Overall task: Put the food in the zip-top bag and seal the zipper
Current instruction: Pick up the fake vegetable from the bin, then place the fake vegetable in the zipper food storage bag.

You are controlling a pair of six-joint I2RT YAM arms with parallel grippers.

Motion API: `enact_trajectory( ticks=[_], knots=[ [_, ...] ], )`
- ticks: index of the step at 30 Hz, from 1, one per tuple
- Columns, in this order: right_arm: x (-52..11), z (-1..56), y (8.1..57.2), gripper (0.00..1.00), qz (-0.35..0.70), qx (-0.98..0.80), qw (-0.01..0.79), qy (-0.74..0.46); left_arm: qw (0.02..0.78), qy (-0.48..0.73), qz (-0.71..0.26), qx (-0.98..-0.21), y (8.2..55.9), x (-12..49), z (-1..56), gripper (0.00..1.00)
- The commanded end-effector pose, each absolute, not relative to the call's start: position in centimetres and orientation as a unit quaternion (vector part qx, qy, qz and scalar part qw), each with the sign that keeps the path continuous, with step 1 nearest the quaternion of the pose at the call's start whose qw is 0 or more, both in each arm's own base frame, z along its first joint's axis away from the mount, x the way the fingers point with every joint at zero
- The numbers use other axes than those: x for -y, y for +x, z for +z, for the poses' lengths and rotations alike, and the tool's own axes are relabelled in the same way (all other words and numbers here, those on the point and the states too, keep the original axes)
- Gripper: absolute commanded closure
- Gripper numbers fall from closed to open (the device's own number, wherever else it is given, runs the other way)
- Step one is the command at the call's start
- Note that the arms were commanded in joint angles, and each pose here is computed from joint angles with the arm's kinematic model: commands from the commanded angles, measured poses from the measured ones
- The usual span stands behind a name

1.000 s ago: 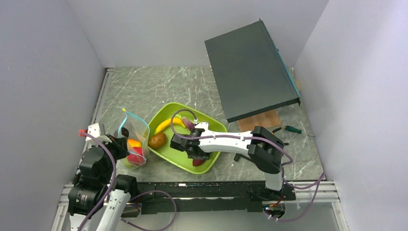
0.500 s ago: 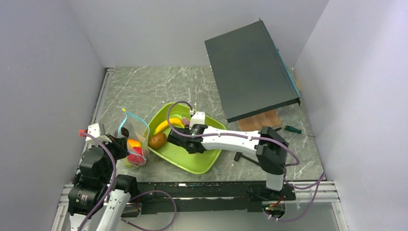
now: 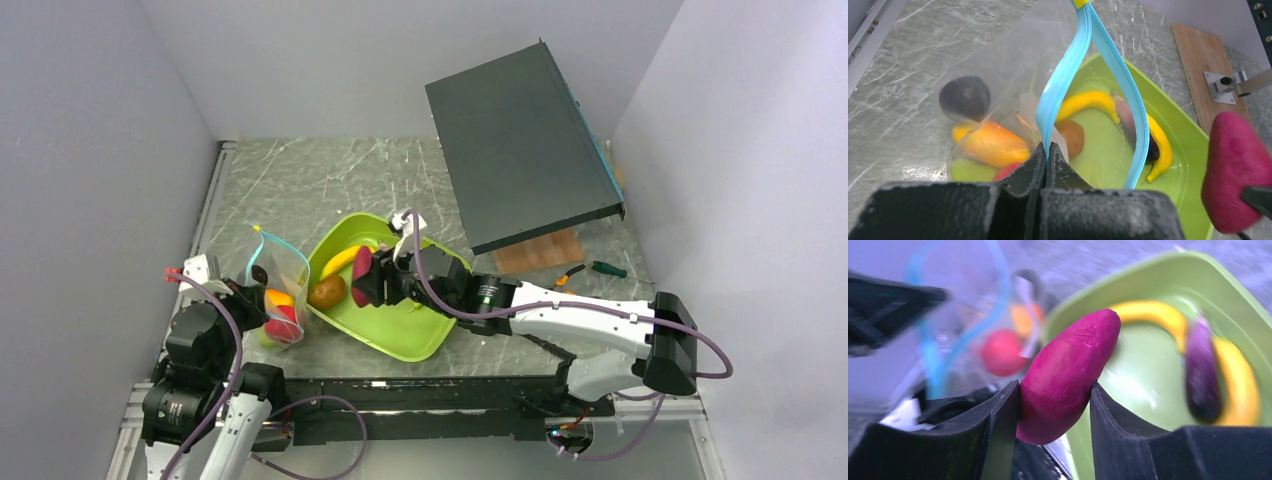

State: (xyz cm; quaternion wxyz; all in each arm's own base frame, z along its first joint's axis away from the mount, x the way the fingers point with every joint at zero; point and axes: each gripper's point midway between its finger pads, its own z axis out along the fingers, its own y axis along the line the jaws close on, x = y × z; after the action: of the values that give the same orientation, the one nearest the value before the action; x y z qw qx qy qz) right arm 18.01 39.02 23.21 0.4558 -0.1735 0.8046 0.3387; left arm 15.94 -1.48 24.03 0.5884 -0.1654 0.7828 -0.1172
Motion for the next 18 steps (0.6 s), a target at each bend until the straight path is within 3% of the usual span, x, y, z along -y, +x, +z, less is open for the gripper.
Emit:
enact_trajectory(
  ticks=[1,10,18],
  knots=[
    [-44.2,33.5,14.1,1.0,0.51,-0.651,0.487,-0.278,0.6,-0.162,-0.12,-0.774,16.6,1.6,24.9,1.0],
    [-49.6,34.7,11.7,0.99,0.579,-0.625,0.414,-0.32,0.601,-0.162,-0.12,-0.773,16.6,1.6,25.0,1.0],
    [-52.8,33.2,12.7,0.87,0.563,-0.649,0.398,-0.322,0.598,-0.164,-0.118,-0.776,16.6,1.6,24.8,1.0]
  ],
)
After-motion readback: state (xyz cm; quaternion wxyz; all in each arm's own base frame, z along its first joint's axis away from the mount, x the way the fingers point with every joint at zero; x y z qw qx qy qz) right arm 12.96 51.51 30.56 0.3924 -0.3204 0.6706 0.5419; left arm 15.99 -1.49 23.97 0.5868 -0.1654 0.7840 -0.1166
